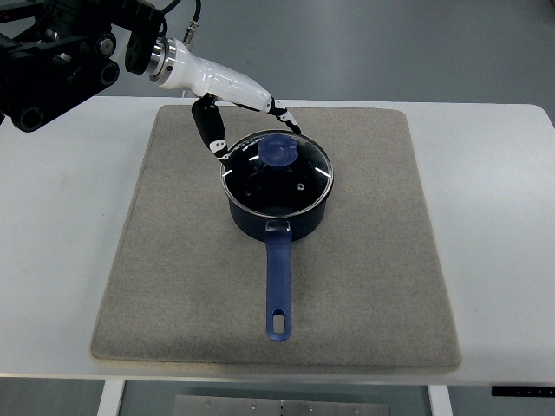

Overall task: Open pot lid and place left with left hand
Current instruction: 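Close the left hand fingers around the blue knob of the glass lid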

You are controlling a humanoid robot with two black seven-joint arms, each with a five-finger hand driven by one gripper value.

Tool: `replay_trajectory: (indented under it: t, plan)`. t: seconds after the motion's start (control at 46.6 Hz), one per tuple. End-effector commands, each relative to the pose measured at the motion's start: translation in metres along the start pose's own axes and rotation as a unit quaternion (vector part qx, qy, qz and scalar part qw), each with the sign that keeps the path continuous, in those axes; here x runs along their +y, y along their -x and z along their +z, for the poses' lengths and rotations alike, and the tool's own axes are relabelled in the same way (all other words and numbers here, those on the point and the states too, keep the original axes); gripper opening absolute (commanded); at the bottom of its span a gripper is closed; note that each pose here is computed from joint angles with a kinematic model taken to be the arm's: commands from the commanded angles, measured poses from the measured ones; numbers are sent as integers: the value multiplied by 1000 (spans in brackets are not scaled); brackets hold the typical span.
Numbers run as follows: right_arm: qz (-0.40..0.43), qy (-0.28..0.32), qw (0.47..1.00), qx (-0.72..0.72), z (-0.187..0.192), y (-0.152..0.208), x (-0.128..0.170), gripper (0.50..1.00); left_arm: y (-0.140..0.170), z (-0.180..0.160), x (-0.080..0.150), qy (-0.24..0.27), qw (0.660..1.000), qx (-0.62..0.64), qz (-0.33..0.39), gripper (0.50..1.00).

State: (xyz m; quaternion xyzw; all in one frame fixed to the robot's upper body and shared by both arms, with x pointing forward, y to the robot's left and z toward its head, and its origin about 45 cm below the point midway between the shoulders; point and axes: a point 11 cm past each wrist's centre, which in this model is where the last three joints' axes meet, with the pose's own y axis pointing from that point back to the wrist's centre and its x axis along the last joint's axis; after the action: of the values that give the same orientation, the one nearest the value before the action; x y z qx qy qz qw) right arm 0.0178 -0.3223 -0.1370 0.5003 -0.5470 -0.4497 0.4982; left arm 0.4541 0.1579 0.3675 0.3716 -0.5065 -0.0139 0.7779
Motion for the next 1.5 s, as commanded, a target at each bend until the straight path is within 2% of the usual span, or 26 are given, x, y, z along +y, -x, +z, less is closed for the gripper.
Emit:
replay_trajectory:
  t: [0.0,0.429,0.687,0.816,0.944,1.073,1.481]
  plan:
    - [0,0,1000,0,0,0,0,915,-3,3,-1,2,1000,-5,1,962]
    - [0,0,1000,0,0,0,0,915,-1,12,-18,-13,997,-70,-38,958]
    - [0,0,1000,0,0,0,0,915,-1,22,-32,2,996,-81,-36,958]
    - [0,0,1000,0,0,0,0,915,-1,22,-32,2,996,-82,-36,958]
    - [0,0,1000,0,0,0,0,915,-4,23,-31,3,996,-83,-31,986]
    - [0,0,1000,0,0,0,0,915,-7,26,-31,7,996,-83,-26,992]
    - [0,0,1000,-1,0,0,0,915,-15,25,-25,-4,995,-95,-29,990]
